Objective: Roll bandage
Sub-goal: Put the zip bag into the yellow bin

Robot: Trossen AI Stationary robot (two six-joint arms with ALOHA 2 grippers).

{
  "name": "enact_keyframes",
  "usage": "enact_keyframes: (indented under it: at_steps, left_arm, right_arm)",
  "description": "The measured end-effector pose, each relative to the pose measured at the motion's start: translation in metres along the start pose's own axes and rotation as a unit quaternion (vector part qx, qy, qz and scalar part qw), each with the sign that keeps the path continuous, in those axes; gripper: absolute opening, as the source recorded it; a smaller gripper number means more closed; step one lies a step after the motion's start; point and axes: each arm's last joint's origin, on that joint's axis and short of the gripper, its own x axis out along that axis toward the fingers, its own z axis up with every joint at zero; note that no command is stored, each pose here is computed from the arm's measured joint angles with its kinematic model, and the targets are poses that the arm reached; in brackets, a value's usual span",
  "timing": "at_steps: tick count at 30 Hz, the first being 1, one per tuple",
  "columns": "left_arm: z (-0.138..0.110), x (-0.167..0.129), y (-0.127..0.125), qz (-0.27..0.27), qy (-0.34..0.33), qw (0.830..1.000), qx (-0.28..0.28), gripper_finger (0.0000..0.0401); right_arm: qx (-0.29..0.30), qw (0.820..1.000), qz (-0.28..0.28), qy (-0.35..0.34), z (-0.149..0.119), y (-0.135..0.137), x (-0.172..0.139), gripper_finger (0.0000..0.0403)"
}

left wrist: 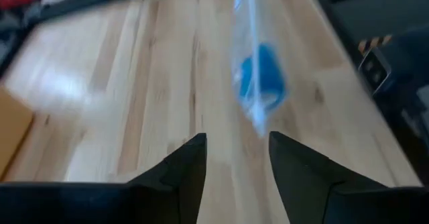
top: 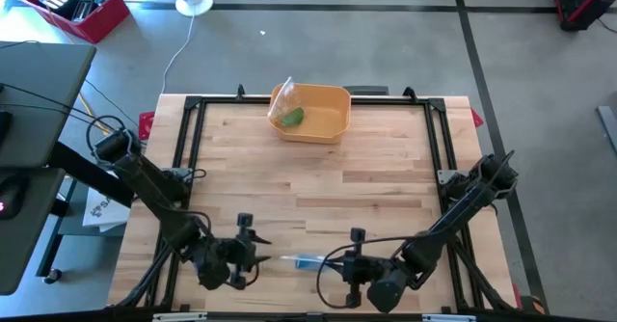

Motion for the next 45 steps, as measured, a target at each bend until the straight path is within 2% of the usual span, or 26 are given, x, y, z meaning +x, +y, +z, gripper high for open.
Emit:
enact_keyframes:
  at_steps: [8,16,22,24,27,31,34,37,41,45]
  left_arm:
    - [-0.002,0.033,-0.009,0.008,-0.038,0.999,0.013,0.0138]
    - [0.006,0.072,-0.018,-0.041,-0.110,0.993,0.003,0.0133]
    - [0.004,0.098,-0.006,-0.007,-0.117,0.993,-0.029,0.0133]
    - [0.005,0.103,0.000,-0.022,-0.116,0.992,-0.036,0.0127]
    - [0.006,0.109,0.008,-0.049,-0.114,0.991,-0.044,0.0095]
    - [0.007,0.114,0.016,-0.048,-0.110,0.991,-0.062,0.0018]
    - [0.007,0.116,0.022,-0.044,-0.104,0.990,-0.091,0.0009]
    - [0.007,0.114,0.031,-0.028,-0.067,0.992,-0.106,0.0003]
    - [0.010,0.111,0.047,0.045,0.012,0.994,-0.098,0.0001]
    - [0.025,0.108,0.068,0.084,0.046,0.989,-0.111,0.0001]
  right_arm:
    - [0.003,1.000,-0.001,0.000,0.000,-0.001,0.001,0.0000]
    - [0.003,1.000,0.000,-0.002,0.001,0.000,0.001,0.0000]
    - [0.001,1.000,-0.001,0.000,0.000,0.000,0.001,0.0000]
    - [0.000,1.000,-0.001,0.001,0.000,-0.001,0.001,0.0000]
    - [-0.001,1.000,0.005,0.004,0.000,0.000,0.001,0.0000]
    - [0.031,1.000,0.000,0.005,-0.001,-0.001,0.001,0.0002]
    - [0.048,0.998,0.010,0.030,-0.005,-0.002,0.001,0.0019]
    - [0.067,0.994,0.019,0.086,-0.011,-0.009,-0.008,0.0054]
    - [0.113,0.980,0.004,0.161,-0.021,-0.017,-0.037,0.0103]
    - [0.142,0.967,-0.034,0.208,-0.038,-0.014,-0.062,0.0134]
